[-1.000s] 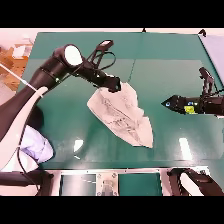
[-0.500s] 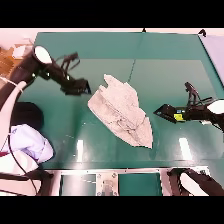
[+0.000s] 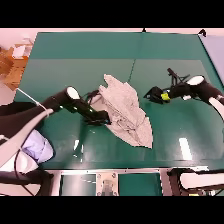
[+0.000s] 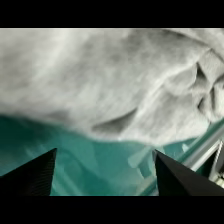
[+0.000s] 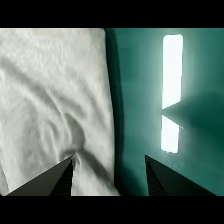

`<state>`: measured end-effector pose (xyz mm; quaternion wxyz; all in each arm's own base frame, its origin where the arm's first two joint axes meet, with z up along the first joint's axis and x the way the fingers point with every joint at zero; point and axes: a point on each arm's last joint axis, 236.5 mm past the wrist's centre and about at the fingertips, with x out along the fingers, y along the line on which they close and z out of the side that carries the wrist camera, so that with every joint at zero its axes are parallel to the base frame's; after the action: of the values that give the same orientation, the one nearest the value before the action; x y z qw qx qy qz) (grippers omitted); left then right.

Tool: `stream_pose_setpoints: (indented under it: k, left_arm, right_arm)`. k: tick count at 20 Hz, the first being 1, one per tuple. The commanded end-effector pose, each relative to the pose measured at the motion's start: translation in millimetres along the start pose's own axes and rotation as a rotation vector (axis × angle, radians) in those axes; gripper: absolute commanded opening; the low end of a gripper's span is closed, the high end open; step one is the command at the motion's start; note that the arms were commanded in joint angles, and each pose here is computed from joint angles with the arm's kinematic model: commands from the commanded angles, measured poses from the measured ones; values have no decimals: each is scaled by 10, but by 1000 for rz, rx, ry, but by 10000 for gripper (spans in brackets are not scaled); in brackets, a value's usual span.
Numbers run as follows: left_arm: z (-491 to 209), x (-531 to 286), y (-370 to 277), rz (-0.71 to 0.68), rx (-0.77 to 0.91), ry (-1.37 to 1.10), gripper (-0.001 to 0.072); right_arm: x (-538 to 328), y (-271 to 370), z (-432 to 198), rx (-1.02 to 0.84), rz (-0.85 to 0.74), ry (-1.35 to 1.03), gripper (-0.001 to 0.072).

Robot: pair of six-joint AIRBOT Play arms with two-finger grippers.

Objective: Fold the shirts.

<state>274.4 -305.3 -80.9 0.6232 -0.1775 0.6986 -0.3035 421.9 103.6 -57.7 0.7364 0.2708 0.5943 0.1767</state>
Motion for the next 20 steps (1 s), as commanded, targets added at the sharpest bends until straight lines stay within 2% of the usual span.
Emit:
stream_pose_setpoints:
  k: [1,2,3,6,7,8,10,14,17,20]
  left_arm:
    - [148,249,-87,24,5,-112,483]
    - [145,258,-68,25,1,-108,399]
    - [154,259,-47,33,4,-111,357]
    - [172,255,11,59,26,-117,351]
    - [166,248,41,74,44,-114,61]
    - [166,231,87,101,78,-110,27]
    - [205,96,186,156,132,-95,20]
    - [613,-787,217,203,165,-189,19]
    - [924,-1905,-100,207,247,-387,19]
    - [967,-2986,-614,231,402,-590,20]
  right_arm:
    - [400,86,173,-18,28,82,511]
    - [503,107,174,-22,32,103,510]
    - [587,121,173,-28,34,117,510]
    - [774,206,138,-34,53,144,488]
    - [798,252,140,-30,66,143,419]
    - [795,289,159,-25,79,137,294]
    - [731,378,225,-36,103,130,12]
    - [188,592,342,-116,150,117,9]
    - [-651,943,516,-200,168,-40,8]
    - [-1671,1571,403,-382,190,-241,9]
